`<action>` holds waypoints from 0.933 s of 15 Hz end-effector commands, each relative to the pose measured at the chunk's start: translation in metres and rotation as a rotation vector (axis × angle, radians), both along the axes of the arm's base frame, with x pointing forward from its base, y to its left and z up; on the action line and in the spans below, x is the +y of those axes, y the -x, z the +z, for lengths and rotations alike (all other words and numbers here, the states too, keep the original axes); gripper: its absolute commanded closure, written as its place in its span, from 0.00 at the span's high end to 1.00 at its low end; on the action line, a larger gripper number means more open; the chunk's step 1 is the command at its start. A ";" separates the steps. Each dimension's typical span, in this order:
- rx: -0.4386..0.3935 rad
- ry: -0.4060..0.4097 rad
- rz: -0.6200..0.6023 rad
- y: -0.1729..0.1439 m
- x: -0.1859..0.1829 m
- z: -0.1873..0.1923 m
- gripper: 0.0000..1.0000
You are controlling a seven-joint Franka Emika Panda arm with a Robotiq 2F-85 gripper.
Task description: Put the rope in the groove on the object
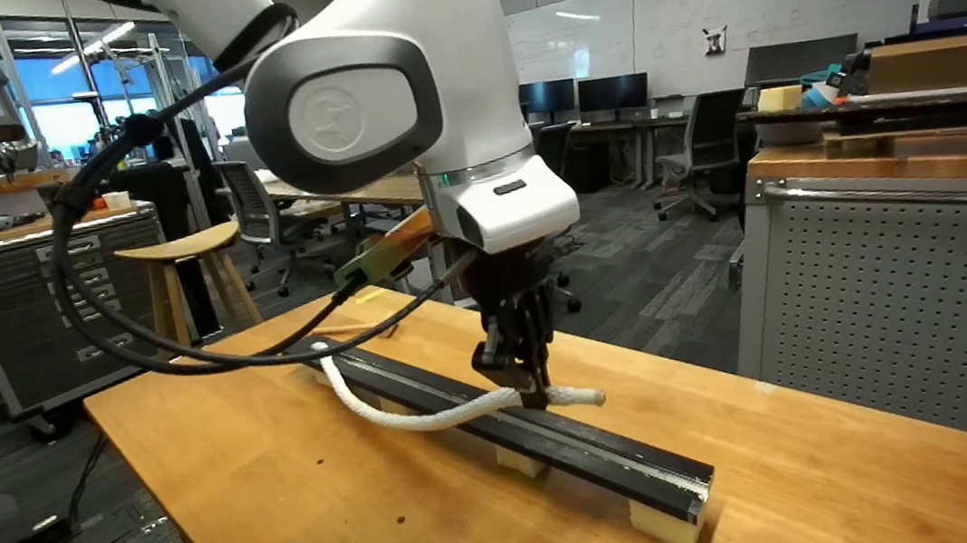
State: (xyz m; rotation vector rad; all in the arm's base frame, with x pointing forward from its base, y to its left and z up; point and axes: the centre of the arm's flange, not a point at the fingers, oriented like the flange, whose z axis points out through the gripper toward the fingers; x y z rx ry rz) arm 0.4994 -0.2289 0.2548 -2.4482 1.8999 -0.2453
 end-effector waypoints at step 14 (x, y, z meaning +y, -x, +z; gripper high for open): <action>0.084 0.052 -0.075 -0.046 -0.039 -0.044 0.03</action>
